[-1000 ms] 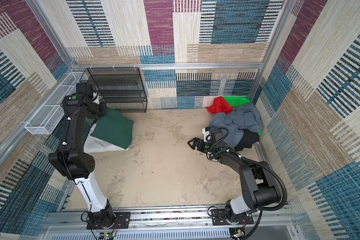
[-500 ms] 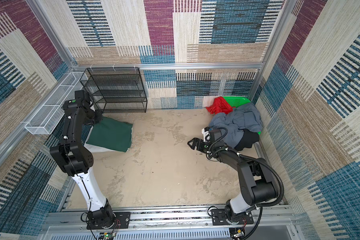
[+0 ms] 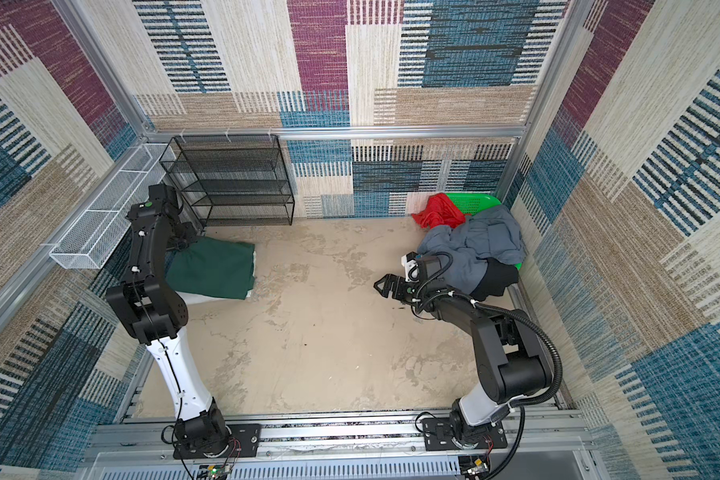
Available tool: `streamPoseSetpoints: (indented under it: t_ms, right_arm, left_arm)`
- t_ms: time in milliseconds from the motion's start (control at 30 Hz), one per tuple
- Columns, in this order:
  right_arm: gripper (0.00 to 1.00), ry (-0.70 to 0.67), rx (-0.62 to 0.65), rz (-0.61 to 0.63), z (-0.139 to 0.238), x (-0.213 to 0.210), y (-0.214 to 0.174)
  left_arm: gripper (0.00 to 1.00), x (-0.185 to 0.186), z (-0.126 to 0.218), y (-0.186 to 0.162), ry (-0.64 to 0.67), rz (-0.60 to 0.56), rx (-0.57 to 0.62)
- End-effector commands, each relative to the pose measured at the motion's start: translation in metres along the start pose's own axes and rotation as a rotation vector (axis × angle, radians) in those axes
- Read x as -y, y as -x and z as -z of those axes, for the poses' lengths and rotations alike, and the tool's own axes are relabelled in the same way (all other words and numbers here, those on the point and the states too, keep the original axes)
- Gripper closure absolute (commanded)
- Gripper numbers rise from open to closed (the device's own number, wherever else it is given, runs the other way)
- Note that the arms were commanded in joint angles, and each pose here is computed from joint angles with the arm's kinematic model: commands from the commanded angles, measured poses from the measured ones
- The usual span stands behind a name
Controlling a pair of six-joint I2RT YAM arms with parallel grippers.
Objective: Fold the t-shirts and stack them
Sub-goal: 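Lower the green shirt onto the white shirt and open the left gripper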
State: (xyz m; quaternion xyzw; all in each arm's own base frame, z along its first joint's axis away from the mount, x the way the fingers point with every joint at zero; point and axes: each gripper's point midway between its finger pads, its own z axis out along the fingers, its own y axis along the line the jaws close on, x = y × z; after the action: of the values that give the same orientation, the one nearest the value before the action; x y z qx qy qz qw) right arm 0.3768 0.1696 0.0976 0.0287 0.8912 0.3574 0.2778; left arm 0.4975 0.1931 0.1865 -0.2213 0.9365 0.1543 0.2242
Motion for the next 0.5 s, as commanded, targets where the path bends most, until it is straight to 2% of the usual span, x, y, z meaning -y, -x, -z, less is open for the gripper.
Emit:
streamPoseSetpoints:
  t_ms: [0, 67, 100, 133, 467]
  right_arm:
    - [0.02, 0.019, 0.000, 0.023, -0.001, -0.005, 0.003]
    - [0.01, 0.017, -0.007, 0.021, -0.002, -0.003, 0.002]
    - [0.01, 0.019, -0.009, 0.020, -0.003, -0.003, 0.002]
    - [0.01, 0.023, -0.014, 0.019, -0.004, -0.003, 0.001]
    - [0.01, 0.050, -0.018, 0.014, -0.003, -0.008, 0.000]
  left_arm:
    - [0.51, -0.011, -0.005, 0.001, 0.068, 0.065, 0.002]
    - [0.30, -0.010, -0.007, -0.004, 0.066, 0.080, -0.015]
    - [0.09, -0.009, -0.007, -0.006, 0.065, 0.089, -0.020]
    - [0.00, -0.007, -0.006, -0.009, 0.064, 0.095, -0.023]
    - [0.00, 0.014, 0.014, -0.030, 0.014, 0.119, -0.001]
